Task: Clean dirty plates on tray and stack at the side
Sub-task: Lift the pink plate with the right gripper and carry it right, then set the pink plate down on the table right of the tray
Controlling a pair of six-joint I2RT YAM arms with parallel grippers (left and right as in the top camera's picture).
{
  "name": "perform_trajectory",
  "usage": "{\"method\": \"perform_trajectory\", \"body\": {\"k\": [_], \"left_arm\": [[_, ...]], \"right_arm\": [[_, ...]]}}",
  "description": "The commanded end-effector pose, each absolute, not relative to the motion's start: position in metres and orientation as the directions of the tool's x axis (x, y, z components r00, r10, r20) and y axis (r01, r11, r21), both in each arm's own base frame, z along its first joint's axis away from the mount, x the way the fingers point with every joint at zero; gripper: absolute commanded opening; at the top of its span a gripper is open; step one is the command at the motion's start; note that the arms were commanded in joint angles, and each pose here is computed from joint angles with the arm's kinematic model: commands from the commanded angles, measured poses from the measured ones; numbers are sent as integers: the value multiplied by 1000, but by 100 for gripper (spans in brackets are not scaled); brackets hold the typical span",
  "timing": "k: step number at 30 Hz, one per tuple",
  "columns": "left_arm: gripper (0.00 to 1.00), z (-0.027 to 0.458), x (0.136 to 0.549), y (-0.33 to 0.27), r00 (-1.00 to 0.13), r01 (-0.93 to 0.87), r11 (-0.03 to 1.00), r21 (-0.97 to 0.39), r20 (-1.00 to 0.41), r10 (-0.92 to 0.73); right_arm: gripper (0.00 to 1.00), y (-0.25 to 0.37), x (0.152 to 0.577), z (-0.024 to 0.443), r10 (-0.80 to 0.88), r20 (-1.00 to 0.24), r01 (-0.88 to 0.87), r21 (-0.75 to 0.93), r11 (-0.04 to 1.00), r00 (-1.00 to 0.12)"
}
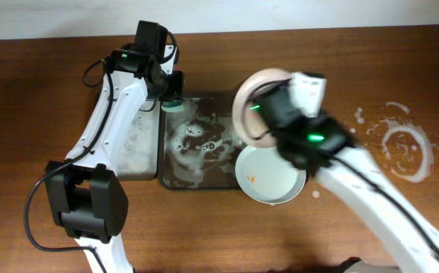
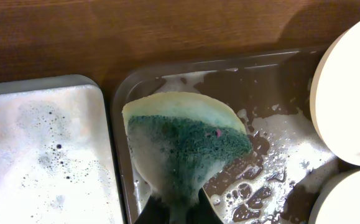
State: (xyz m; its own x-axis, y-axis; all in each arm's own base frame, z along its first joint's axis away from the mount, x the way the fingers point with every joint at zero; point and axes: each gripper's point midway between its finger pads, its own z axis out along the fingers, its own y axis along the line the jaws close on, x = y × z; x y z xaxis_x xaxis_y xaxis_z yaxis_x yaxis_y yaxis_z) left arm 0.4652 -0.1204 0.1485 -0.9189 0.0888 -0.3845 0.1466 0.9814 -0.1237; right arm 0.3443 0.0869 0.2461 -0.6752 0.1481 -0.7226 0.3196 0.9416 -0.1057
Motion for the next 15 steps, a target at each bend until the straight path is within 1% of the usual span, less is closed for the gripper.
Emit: {"method": "perform_trajectory", "body": {"k": [1, 3, 6, 9, 13, 15], "left_arm": [[1, 143, 463, -121, -927, 138, 983, -123, -367, 84], [1, 143, 462, -121, -927, 137, 983, -123, -366, 84], [1, 143, 462, -121, -927, 137, 983, -123, -366, 84], [1, 143, 462, -121, -927, 137, 983, -123, -365, 84], [1, 142, 460, -120, -931, 136, 983, -122, -356, 85], [1, 142, 460, -120, -931, 136, 983, -122, -355, 85]], "right_arm": [[4, 72, 339, 255, 259, -640, 254, 103, 962, -723], [4, 56, 341, 253, 329, -584, 261, 200, 944, -742], [4, 46, 346, 255, 367, -521, 202, 347, 916, -771], [4, 23, 349, 260, 438, -485, 214, 449, 867, -757], [4, -10, 349, 265, 509, -470, 249, 510, 823, -721], [4, -44, 347, 264, 579, -462, 324, 519, 791, -672]]}}
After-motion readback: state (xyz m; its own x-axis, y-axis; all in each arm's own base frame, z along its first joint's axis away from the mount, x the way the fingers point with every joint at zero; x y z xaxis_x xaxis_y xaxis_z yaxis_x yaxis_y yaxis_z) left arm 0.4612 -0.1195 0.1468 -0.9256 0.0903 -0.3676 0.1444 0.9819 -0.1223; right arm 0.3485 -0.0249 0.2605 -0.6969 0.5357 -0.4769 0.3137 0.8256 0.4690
